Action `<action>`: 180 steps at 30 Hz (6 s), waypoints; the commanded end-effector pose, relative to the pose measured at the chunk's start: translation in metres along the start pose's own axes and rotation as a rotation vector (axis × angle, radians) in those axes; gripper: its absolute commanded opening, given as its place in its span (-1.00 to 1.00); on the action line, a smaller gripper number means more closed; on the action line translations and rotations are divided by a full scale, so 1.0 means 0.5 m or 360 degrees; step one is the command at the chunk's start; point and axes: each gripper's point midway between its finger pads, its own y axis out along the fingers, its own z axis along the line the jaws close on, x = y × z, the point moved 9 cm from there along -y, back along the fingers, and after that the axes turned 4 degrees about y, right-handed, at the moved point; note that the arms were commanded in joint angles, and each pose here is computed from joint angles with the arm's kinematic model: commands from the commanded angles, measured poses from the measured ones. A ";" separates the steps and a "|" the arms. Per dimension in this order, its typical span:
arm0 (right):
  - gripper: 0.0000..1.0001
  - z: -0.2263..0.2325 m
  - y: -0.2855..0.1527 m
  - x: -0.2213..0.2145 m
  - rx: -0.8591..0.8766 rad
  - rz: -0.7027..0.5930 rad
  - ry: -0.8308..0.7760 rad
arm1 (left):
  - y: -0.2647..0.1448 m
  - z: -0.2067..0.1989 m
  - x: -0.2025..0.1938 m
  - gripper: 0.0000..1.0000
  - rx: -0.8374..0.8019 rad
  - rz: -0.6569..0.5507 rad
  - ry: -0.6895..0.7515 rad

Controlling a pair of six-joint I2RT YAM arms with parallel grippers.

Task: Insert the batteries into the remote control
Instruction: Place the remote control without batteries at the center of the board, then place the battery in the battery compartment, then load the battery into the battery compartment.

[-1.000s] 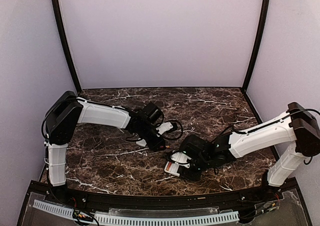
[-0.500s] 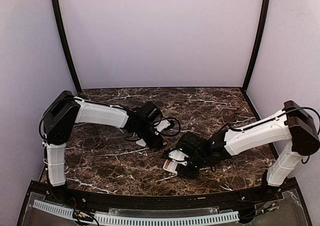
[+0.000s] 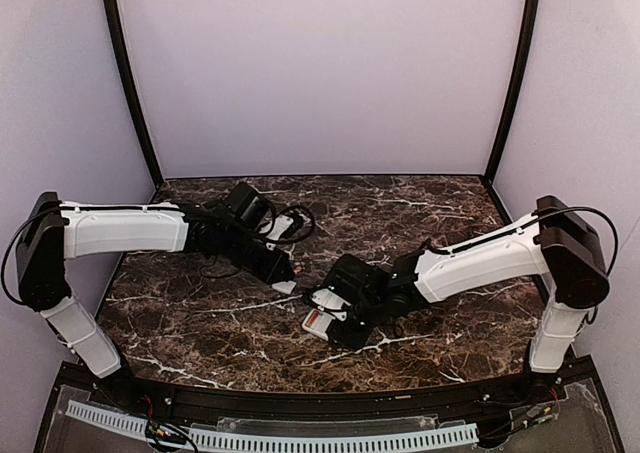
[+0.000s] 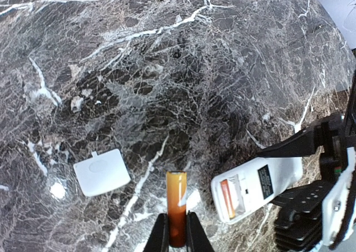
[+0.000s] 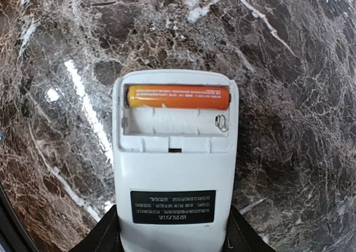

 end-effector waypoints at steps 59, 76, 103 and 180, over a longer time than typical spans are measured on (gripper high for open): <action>0.97 -0.127 -0.185 -0.077 0.0158 -0.0694 0.0477 | 0.124 -0.102 -0.067 -0.99 -0.0076 0.0714 -0.0582; 0.97 -0.126 -0.180 -0.073 0.0177 -0.0664 0.0456 | 0.123 -0.112 -0.042 -0.53 -0.0072 0.0649 -0.0508; 0.71 -0.095 -0.090 0.072 0.0686 -0.0308 0.0403 | -0.020 0.001 -0.076 0.27 -0.0022 -0.0090 -0.0552; 0.20 -0.045 0.080 0.083 0.0437 0.0221 0.0347 | -0.007 0.017 -0.126 0.21 -0.0001 -0.0050 -0.0484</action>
